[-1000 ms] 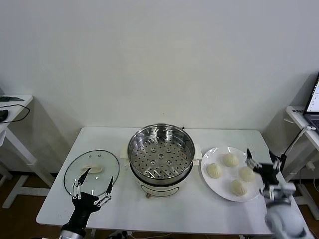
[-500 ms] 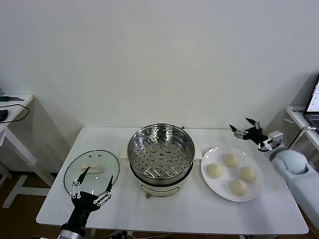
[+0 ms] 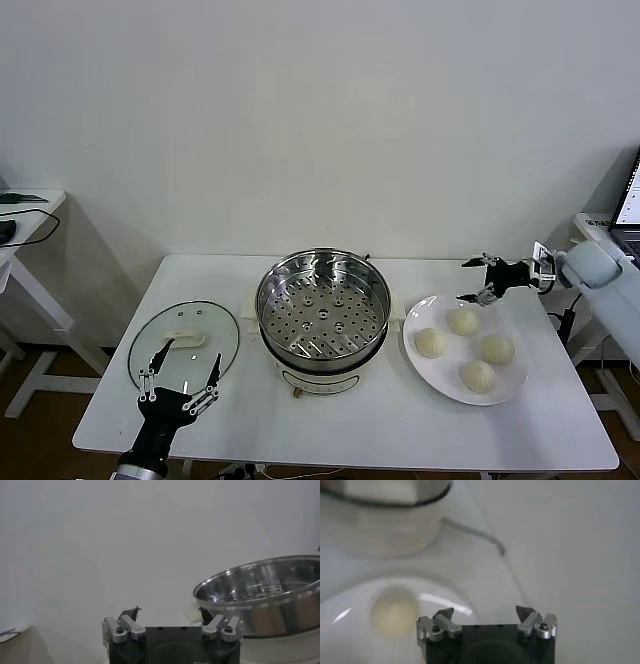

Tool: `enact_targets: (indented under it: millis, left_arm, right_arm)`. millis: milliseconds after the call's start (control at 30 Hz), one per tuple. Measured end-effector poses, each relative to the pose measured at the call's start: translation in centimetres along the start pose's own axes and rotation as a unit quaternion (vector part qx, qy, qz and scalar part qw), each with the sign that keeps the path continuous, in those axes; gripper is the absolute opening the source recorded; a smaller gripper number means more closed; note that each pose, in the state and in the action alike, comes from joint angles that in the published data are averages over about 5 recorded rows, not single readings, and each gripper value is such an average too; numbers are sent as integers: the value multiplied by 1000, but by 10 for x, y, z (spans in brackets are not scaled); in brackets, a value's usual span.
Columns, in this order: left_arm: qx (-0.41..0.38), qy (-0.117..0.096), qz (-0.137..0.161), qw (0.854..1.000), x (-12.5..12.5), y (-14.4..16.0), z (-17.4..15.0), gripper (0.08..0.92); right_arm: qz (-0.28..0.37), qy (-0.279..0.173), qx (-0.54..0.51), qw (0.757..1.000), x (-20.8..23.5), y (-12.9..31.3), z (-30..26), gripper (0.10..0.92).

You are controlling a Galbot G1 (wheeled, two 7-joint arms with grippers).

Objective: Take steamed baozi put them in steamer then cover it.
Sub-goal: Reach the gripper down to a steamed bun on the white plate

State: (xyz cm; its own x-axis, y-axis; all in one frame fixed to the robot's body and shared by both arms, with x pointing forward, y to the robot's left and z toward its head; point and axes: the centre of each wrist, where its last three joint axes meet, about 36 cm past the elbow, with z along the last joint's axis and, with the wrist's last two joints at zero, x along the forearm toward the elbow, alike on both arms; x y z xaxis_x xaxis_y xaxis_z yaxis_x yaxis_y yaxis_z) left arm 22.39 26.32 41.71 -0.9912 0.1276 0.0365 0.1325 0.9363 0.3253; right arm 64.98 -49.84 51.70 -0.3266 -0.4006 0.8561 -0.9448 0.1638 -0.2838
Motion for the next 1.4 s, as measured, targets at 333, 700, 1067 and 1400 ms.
enact_targets:
  millis: [333, 700, 1067, 1400]
  left_arm:
    - [7, 4, -7, 1000, 3, -2, -5, 823]
    - [8, 8, -9, 1000, 6, -1, -6, 823]
    - [9, 9, -9, 1000, 5, -2, -5, 823]
    - [11, 12, -11, 1000, 4, -3, -2, 823]
  right_arm:
    - [-80, 87, 49, 992, -30, -23, -22, 823]
    - [-119, 131, 77, 981, -63, -31, -39, 823]
    - [-121, 146, 89, 978, -93, -25, -45, 823]
    - [-112, 152, 101, 977, -98, -23, -46, 706]
